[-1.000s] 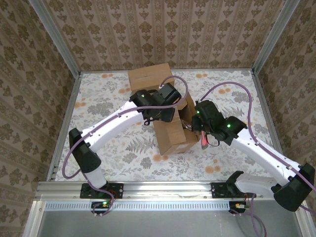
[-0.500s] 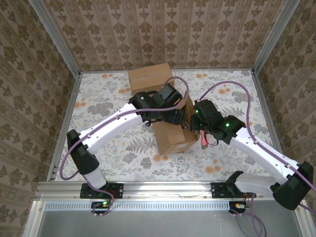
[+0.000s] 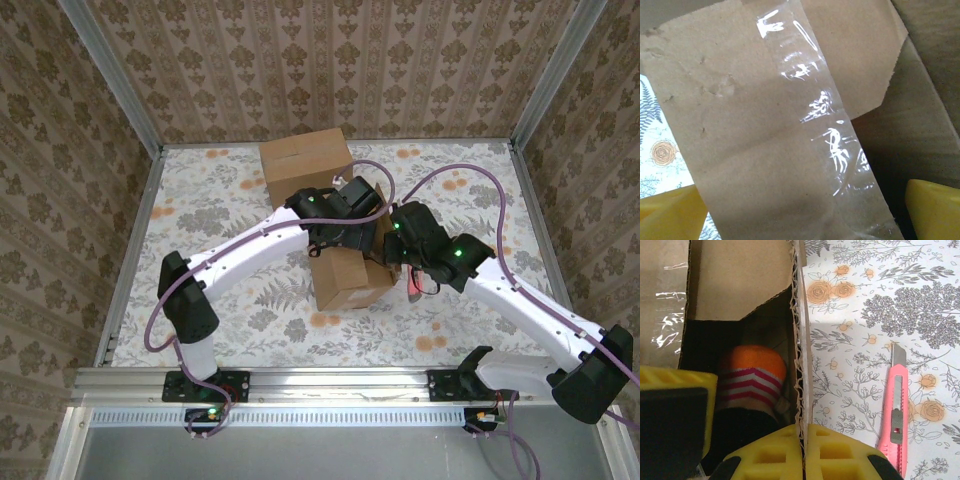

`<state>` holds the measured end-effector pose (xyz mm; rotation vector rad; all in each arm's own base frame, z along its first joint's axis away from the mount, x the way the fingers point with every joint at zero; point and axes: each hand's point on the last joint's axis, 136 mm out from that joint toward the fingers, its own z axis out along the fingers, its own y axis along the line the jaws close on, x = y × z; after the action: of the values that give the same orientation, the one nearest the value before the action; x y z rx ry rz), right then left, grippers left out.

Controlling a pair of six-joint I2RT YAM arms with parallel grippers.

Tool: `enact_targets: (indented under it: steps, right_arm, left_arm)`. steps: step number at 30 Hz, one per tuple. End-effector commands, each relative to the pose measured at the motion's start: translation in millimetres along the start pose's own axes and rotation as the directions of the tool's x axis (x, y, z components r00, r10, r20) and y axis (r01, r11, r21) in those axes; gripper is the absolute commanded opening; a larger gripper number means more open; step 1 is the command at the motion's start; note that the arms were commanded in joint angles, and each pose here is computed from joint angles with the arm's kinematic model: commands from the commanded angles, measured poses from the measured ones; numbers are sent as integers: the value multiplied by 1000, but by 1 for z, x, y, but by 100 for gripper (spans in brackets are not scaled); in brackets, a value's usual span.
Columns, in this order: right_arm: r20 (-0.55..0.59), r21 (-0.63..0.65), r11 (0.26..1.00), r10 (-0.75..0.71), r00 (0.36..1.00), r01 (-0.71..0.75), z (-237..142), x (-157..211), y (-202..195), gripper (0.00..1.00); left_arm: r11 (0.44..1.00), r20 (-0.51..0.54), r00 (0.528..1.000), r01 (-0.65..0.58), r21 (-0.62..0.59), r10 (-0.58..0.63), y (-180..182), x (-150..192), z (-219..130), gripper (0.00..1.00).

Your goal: Unpack the express box

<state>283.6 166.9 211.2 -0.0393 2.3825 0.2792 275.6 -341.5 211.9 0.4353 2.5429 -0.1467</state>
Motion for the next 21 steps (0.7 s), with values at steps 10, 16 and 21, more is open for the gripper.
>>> enact_targets:
  steps: [10,16,21]
  right_arm:
    - [2,-60,998,15,1000,-14,2,3,15,0]
    - [1,-55,998,11,1000,-11,4,3,14,0]
    - [-4,-44,999,6,1000,-6,6,4,13,0]
  left_arm:
    - [964,22,996,-73,-256,81,11,-1,6,100]
    - [926,35,991,-106,-363,127,26,0,-5,100]
    - [881,65,976,-157,-446,207,23,-6,-21,100]
